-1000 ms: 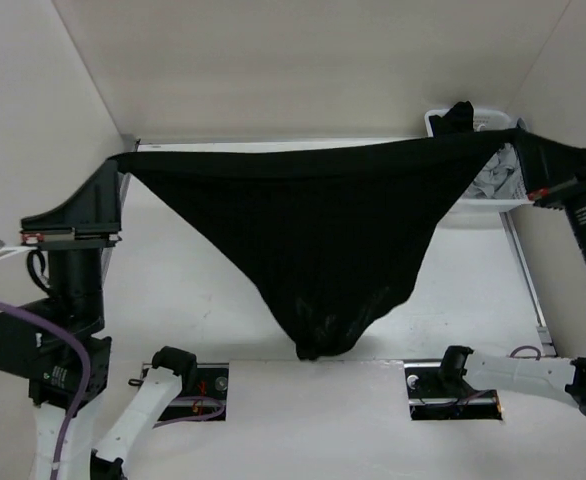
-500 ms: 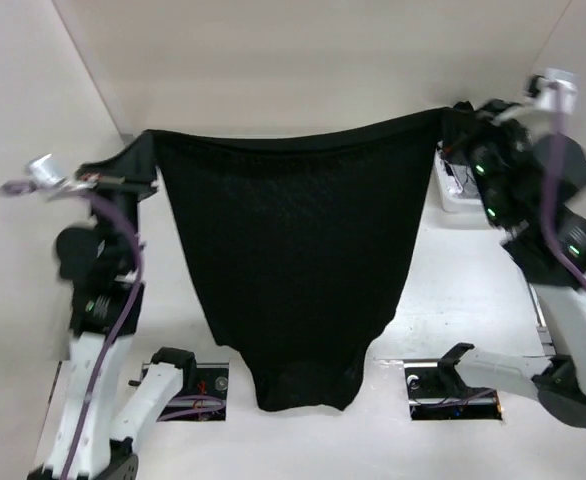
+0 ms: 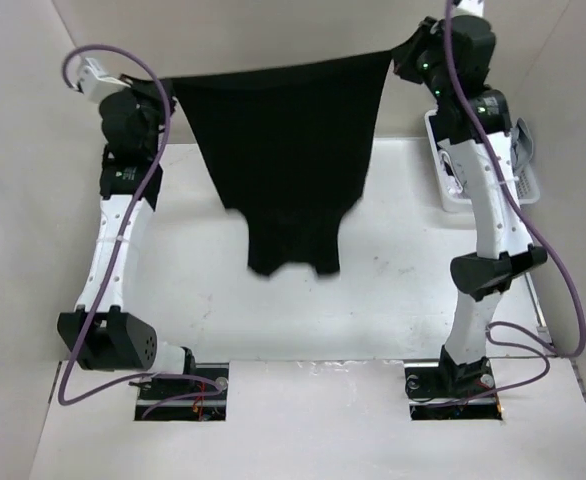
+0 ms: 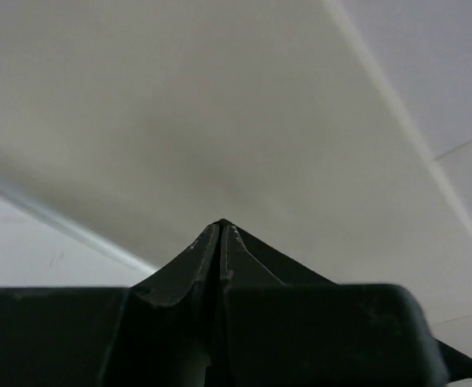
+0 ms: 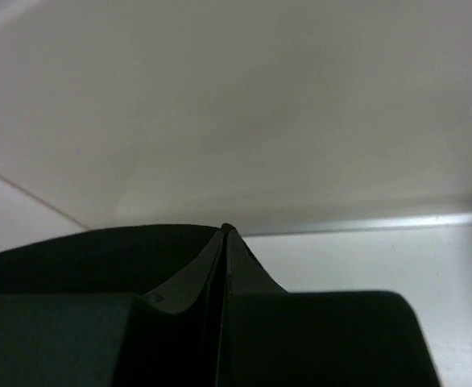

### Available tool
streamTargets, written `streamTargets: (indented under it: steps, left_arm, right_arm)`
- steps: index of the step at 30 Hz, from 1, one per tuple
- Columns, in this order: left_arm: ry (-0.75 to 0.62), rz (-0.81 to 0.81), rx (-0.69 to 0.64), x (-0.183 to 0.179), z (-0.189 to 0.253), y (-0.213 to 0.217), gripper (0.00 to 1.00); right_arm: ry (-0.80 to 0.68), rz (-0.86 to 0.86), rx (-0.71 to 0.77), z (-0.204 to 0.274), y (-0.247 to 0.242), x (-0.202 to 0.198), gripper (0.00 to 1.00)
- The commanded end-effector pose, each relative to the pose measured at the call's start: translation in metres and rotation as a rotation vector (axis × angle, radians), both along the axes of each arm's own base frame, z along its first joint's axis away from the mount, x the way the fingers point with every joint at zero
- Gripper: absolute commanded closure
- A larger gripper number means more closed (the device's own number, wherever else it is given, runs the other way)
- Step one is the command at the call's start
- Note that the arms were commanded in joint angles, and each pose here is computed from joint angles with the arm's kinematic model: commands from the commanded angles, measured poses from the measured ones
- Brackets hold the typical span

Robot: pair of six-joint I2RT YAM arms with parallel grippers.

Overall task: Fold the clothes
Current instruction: Flatten the tank top out, then fold the tank top

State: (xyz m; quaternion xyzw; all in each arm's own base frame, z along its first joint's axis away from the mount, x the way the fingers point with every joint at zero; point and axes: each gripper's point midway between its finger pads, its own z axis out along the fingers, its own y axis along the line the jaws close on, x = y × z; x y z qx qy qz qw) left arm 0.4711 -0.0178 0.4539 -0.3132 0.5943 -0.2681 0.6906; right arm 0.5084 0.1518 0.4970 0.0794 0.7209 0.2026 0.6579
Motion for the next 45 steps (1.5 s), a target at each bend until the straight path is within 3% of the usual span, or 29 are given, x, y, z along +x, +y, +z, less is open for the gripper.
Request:
streamTargets:
  steps: [1, 7, 12, 20, 26, 29, 32, 35, 38, 45]
  left_arm:
    - [-0.309, 0.019, 0.021, -0.058, 0.122, 0.013, 1.0]
    - [-0.283, 0.056, 0.022, -0.078, 0.101, 0.022, 0.99]
    - [-0.16, 0.072, 0.004, -0.092, 0.016, 0.021, 0.99]
    - [0.077, 0.03, 0.011, -0.168, -0.146, 0.005, 0.99]
    - [0.247, 0.032, 0.017, -0.234, -0.212, 0.011, 0.99]
    - [0.332, 0.012, -0.027, -0.26, -0.243, 0.005, 0.97]
    - [0.369, 0.03, -0.072, -0.276, -0.266, 0.006, 0.97]
    - [0.337, 0.088, -0.084, -0.276, -0.26, 0.016, 0.97]
    - [0.256, 0.156, -0.089, -0.261, -0.23, 0.028, 0.97]
    - [0.167, 0.278, -0.121, -0.161, -0.188, 0.049, 0.97]
  right_arm:
    - [-0.233, 0.056, 0.09, 0.106, -0.012, -0.071, 0.95]
    - [-0.172, 0.064, 0.075, 0.084, -0.016, -0.089, 0.95]
    - [-0.085, 0.051, 0.062, 0.017, -0.022, -0.111, 0.96]
    - [0.134, 0.127, 0.11, -0.18, 0.006, -0.213, 0.96]
    - [0.395, 0.277, 0.147, -0.314, 0.034, -0.308, 0.97]
    - [0.519, 0.328, 0.166, -0.349, 0.042, -0.349, 0.97]
    - [0.553, 0.348, 0.173, -0.353, 0.046, -0.371, 0.97]
    - [0.529, 0.377, 0.143, -0.338, 0.059, -0.373, 0.96]
    - [0.458, 0.371, 0.07, -0.314, 0.074, -0.338, 0.96]
    - [0.296, 0.324, 0.074, -0.249, 0.093, -0.181, 0.97]
